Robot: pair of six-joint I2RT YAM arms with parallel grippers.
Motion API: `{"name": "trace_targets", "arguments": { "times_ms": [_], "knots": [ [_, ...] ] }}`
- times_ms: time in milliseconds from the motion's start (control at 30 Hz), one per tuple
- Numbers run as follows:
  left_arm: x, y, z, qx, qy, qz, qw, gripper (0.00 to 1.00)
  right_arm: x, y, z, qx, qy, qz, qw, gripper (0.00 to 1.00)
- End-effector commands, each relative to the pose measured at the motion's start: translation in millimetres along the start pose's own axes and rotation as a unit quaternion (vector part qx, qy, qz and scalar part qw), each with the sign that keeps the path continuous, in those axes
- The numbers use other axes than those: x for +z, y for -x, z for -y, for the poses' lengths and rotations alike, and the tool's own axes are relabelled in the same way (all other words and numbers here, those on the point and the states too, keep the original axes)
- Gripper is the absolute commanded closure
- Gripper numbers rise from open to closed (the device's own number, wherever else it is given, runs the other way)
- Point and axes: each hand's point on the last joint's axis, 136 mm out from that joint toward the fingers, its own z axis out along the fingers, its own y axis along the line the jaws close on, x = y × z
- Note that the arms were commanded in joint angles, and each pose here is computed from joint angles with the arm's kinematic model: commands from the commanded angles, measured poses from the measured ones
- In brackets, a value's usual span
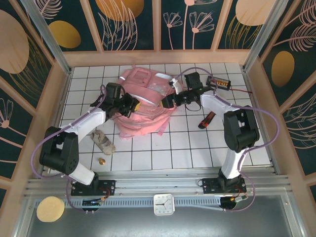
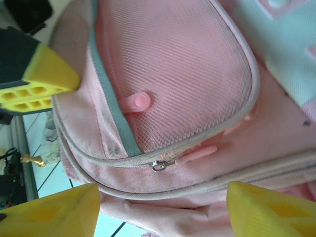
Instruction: Pack the student bag
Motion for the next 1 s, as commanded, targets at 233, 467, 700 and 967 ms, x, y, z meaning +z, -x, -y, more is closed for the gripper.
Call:
{"name": "trace_targets", "arguments": {
  "times_ms": [233,467,700,967],
  "knots": [
    [-33.0,-19.1,68.5,0.056,-0.1,-0.055,0.992,1.0,11.9,-11.2,-11.4,-0.247,0.047,0.056,0.966,0.27],
    [-31.5,-23.2,61.1,0.054,-0.096,-0.065,0.992,1.0,20.9,1.1,15.3,-0.299,-0.021,0.085,0.95,0.27],
    [-30.7,-25.5,45.6,0.047,-0.088,-0.065,0.993,1.0,32.0,1.5,22.5,-0.332,-0.045,0.083,0.939,0.27],
    [-29.8,-24.9,42.3,0.038,-0.092,-0.061,0.993,1.0,57.1,-12.9,18.5,-0.34,-0.023,0.053,0.939,0.33]
  ]
}}
